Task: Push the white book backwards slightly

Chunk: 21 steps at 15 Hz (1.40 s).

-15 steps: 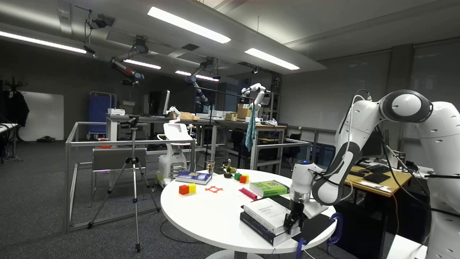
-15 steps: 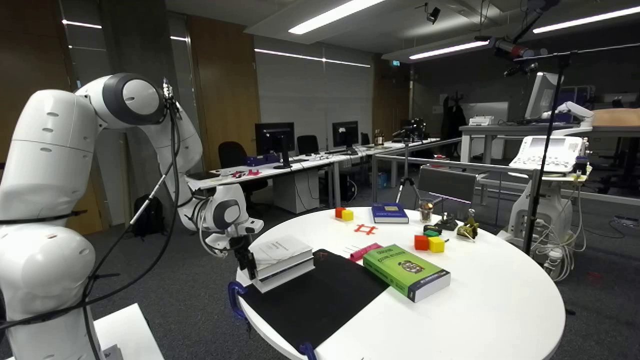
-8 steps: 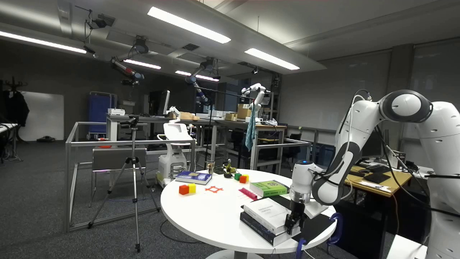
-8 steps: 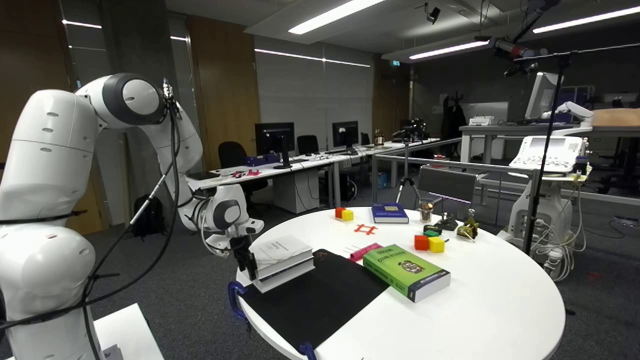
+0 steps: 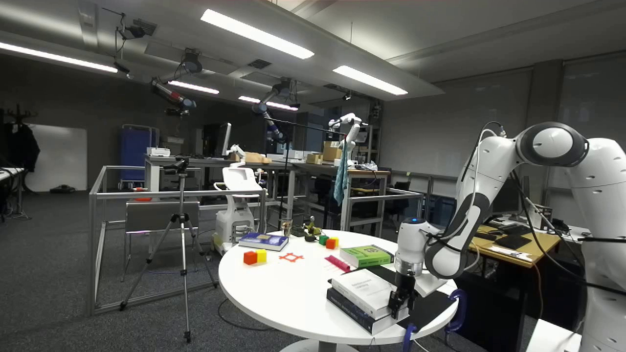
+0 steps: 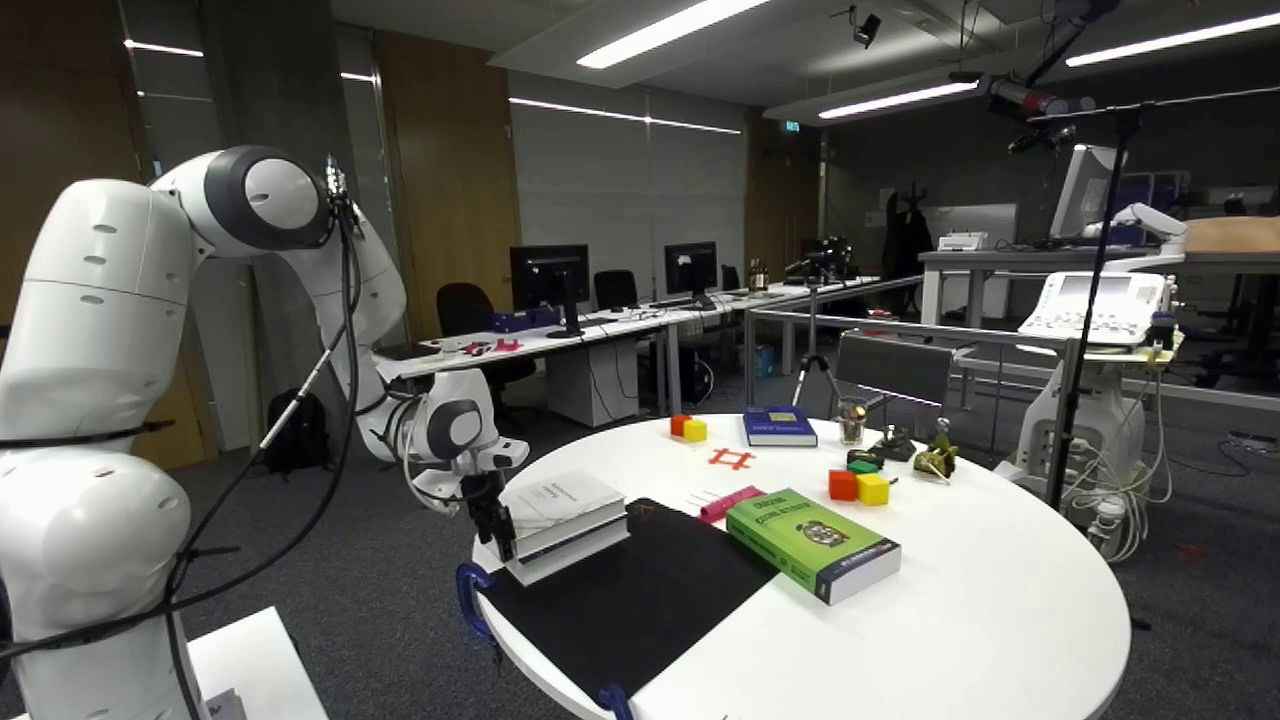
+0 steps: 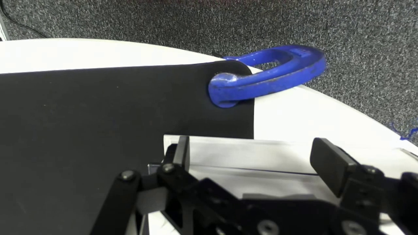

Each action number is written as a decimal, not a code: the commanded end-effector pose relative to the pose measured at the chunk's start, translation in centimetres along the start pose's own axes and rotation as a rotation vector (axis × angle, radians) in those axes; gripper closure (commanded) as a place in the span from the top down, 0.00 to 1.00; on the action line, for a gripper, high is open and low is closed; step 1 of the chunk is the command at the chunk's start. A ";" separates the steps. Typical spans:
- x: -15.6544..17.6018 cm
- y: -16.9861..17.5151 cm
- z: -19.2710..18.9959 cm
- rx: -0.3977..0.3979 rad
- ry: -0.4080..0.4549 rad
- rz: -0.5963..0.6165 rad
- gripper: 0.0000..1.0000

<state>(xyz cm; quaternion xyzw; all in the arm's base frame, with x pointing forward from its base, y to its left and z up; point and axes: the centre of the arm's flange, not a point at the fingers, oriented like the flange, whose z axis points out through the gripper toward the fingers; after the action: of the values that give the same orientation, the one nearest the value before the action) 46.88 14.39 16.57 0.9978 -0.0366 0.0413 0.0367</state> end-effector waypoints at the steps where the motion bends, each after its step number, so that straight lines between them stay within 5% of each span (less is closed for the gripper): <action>1: 0.8 0.4 -0.4 -0.017 -0.001 -0.039 1.00; 21: 0.6 0.6 -0.3 -0.032 -0.019 -0.090 1.00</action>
<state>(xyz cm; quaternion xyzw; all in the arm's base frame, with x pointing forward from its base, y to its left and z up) 47.00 13.89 16.53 0.9984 0.0006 0.0355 0.0449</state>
